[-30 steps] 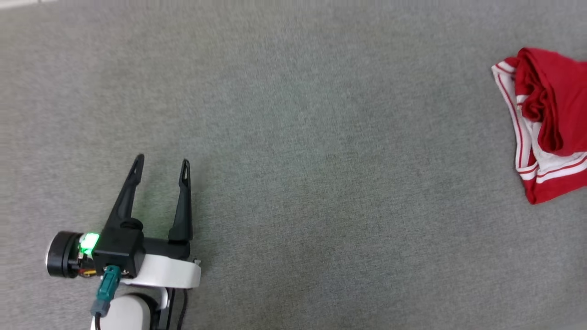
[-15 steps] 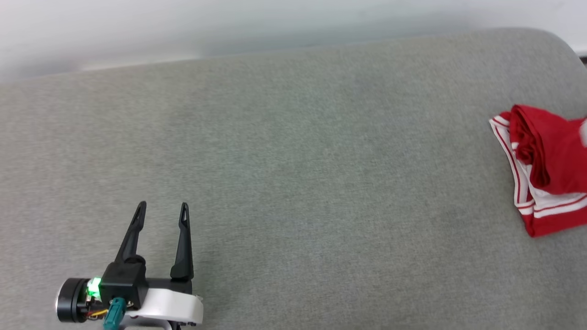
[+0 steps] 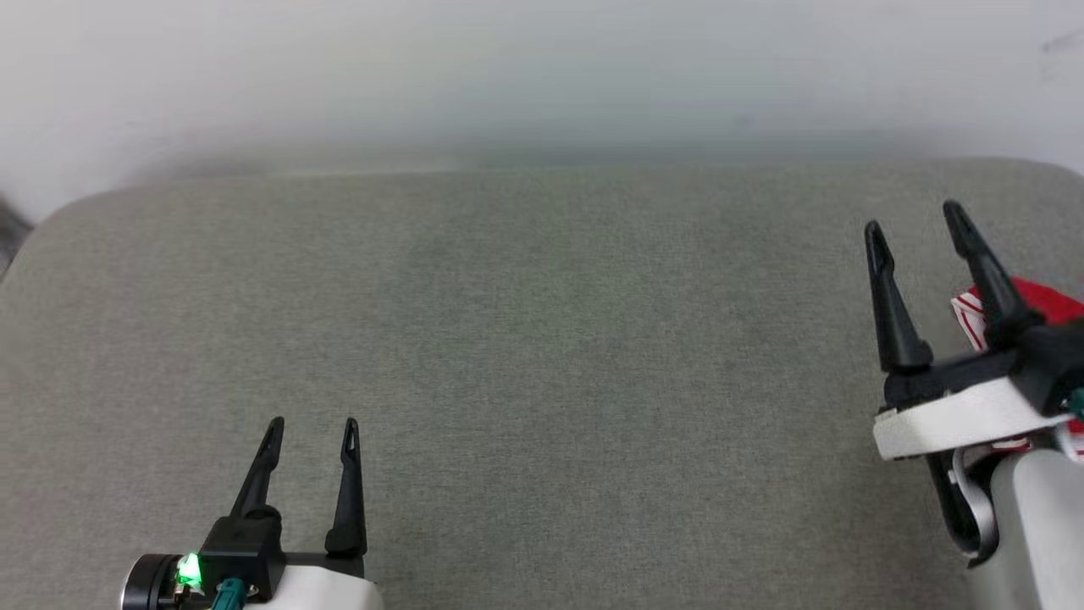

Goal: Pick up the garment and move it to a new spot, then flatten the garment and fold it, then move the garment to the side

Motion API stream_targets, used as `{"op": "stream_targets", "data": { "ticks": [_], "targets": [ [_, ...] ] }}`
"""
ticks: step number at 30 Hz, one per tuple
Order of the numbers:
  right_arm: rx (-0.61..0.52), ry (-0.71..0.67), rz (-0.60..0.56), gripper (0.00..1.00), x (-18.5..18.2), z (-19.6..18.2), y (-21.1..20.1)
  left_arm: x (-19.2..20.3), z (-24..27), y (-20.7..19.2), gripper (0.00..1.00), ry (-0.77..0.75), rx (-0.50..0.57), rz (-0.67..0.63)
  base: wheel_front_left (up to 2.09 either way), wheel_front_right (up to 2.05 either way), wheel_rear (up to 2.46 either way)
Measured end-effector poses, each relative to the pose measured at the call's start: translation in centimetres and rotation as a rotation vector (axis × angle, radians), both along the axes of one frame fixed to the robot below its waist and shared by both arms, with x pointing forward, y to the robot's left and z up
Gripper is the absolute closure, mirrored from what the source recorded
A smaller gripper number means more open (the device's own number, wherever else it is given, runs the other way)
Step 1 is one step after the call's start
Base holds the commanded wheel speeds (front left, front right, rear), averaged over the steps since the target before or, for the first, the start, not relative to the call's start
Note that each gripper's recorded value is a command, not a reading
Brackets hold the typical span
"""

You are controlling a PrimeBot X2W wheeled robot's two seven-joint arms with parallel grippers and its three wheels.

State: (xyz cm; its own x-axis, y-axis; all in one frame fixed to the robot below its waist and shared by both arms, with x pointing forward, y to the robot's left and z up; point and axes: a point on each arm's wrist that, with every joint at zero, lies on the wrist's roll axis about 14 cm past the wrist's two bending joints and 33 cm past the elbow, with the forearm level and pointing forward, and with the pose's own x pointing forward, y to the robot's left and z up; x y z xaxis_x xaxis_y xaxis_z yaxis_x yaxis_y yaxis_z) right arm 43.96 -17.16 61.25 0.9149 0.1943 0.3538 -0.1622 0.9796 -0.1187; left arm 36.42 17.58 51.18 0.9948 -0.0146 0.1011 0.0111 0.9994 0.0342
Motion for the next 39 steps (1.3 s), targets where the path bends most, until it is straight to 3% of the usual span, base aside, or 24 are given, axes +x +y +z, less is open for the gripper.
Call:
{"op": "stream_targets", "data": {
  "ticks": [12, 21, 31, 32, 39],
  "targets": [
    [0.106, 0.147, -0.048, 0.00, -4.8, -5.6, -0.2, -1.1, 0.4, 0.2, 0.00, -0.011, -0.010, 0.013, 0.00, 0.00, 0.00],
    [0.139, 0.184, -0.093, 0.00, -8.8, -7.0, -0.9, -2.5, 0.0, -0.1, 0.00, 0.001, -0.031, 0.002, 0.00, 0.00, 0.00],
    [0.167, 0.201, -0.105, 0.00, -9.4, -7.6, -1.3, -2.7, -0.1, 0.1, 0.00, 0.005, -0.039, 0.005, 0.00, 0.00, 0.00],
    [0.170, 0.202, -0.105, 1.00, -9.4, -7.6, -1.3, -2.7, -0.2, 0.2, 1.00, 0.005, -0.041, 0.006, 0.00, 0.00, 0.00],
    [0.205, 0.273, -0.111, 1.00, -9.8, -9.7, -1.4, -3.1, -2.3, 0.2, 1.00, 0.080, -0.080, 0.012, 0.00, 0.00, 0.00]
  ]
}}
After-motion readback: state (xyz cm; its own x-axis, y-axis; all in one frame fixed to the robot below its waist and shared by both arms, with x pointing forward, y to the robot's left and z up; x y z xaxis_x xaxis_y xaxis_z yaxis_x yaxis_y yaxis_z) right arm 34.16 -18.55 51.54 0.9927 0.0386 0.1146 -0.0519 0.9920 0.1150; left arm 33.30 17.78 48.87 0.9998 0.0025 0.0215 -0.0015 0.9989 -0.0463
